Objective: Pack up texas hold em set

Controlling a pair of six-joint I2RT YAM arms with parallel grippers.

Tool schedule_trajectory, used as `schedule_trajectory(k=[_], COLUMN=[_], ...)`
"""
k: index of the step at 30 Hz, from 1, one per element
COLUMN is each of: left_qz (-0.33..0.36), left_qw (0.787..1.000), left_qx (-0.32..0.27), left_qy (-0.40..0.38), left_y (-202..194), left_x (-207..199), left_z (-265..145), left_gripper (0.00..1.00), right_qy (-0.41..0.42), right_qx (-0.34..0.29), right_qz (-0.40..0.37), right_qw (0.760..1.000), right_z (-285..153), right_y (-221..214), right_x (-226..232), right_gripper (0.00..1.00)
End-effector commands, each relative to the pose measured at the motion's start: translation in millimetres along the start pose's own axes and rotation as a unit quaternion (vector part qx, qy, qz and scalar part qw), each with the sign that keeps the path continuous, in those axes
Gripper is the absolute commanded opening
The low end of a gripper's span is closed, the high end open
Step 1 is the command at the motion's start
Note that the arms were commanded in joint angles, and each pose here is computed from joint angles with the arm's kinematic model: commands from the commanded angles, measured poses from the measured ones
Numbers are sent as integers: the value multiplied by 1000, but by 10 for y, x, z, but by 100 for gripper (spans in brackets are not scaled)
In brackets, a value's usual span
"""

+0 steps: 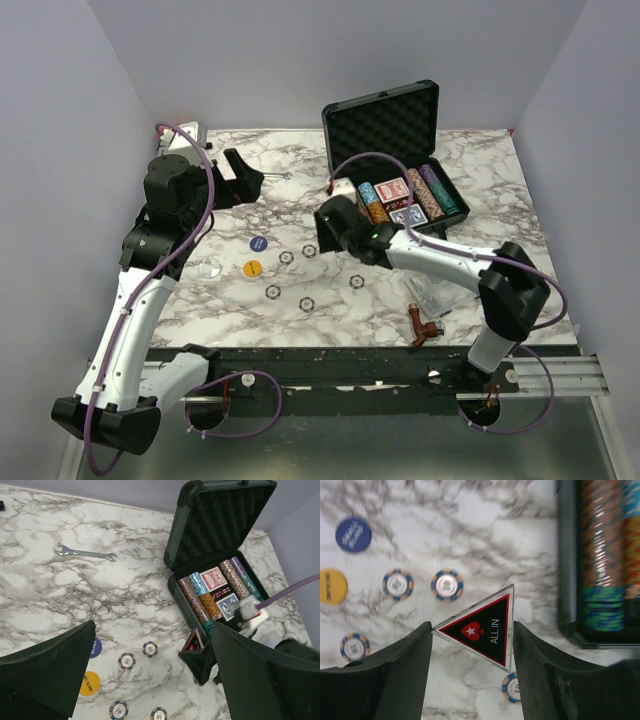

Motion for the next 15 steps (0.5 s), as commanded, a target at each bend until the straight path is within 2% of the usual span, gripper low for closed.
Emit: schedule_trajectory(k=[1,8,15], left_qz=[5,-9,-5], left_qw=[1000,999,998], left_qx=[-27,1,10], left_qy=[-13,-38,-61], left_y=[95,-29,-72], left_x=[-44,-128,-253], left_z=[-97,17,9], left_gripper=[99,99,98], right_qy=[-48,-159,-206], right_qx=[-100,-146,-136], right_qz=[63,142,163], right_qw=[992,966,955], right_z=[-118,60,473], right_y=[732,1252,1381], right_x=[-495,-1597,-2239], right_gripper=[7,7,10])
Point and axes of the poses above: each gripper's point midway between its finger pads, its own z axis out along the fingers, its own x axis along the line the jaws close on, y = z × x, the point moved 2 cm from there along -z, back along the fingers, and after that the axes turned 4 degrees about z, right-handed, at the moved point
